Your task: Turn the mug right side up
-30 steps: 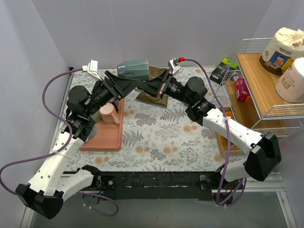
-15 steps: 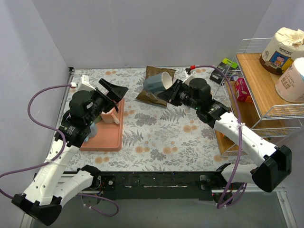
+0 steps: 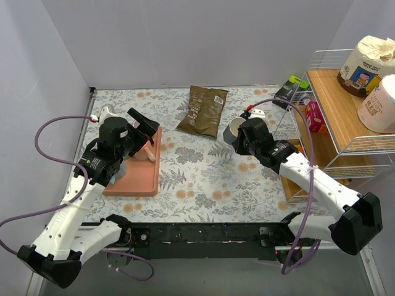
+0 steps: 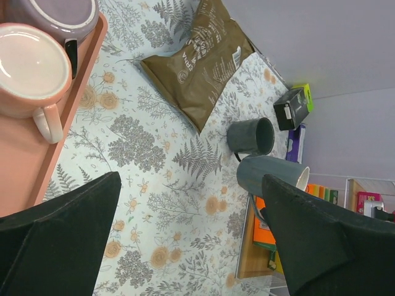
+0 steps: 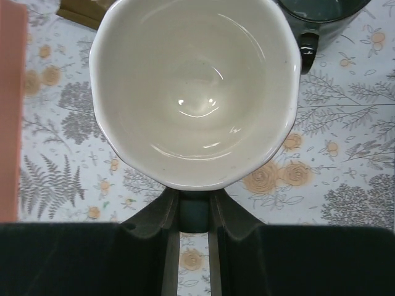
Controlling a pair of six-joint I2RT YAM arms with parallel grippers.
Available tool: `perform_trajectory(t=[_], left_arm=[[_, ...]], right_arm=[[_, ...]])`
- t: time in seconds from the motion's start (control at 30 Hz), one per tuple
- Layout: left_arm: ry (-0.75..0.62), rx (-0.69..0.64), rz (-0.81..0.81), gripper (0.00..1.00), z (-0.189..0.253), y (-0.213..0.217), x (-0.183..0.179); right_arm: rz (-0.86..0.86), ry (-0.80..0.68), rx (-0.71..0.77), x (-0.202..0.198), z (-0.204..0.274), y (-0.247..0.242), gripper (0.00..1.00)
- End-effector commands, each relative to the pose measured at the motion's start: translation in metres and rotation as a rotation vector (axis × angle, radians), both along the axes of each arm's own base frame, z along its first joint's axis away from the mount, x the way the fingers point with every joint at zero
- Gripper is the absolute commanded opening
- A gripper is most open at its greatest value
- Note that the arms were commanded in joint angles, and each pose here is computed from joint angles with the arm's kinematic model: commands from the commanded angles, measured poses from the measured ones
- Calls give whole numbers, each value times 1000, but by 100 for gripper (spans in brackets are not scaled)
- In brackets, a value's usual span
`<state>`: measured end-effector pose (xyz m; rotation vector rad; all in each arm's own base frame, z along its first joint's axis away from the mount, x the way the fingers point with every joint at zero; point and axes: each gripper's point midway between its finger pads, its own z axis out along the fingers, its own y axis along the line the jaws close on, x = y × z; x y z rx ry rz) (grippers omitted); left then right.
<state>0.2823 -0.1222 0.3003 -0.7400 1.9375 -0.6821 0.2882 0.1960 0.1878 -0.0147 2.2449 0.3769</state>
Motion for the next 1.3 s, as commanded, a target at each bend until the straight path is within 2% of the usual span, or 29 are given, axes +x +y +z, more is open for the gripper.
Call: perform_trajectory(t=[0.0, 0.37, 0.5, 0.7, 1.27], left_arm=[[22, 8, 17, 98, 0, 3, -2], [41, 14, 51, 98, -3, 12, -10], [40, 27, 88, 98, -1, 21, -13], [53, 56, 208, 98, 0, 46, -21], [135, 109, 299, 98, -14, 65, -32]], right_arm=[[-37, -164, -55, 34, 21, -2, 1], [74, -148, -205, 66, -19, 19, 1], [77, -98, -240, 75, -37, 22, 1], [55, -65, -258, 92, -48, 24, 1], [40, 35, -242, 131, -77, 26, 1]])
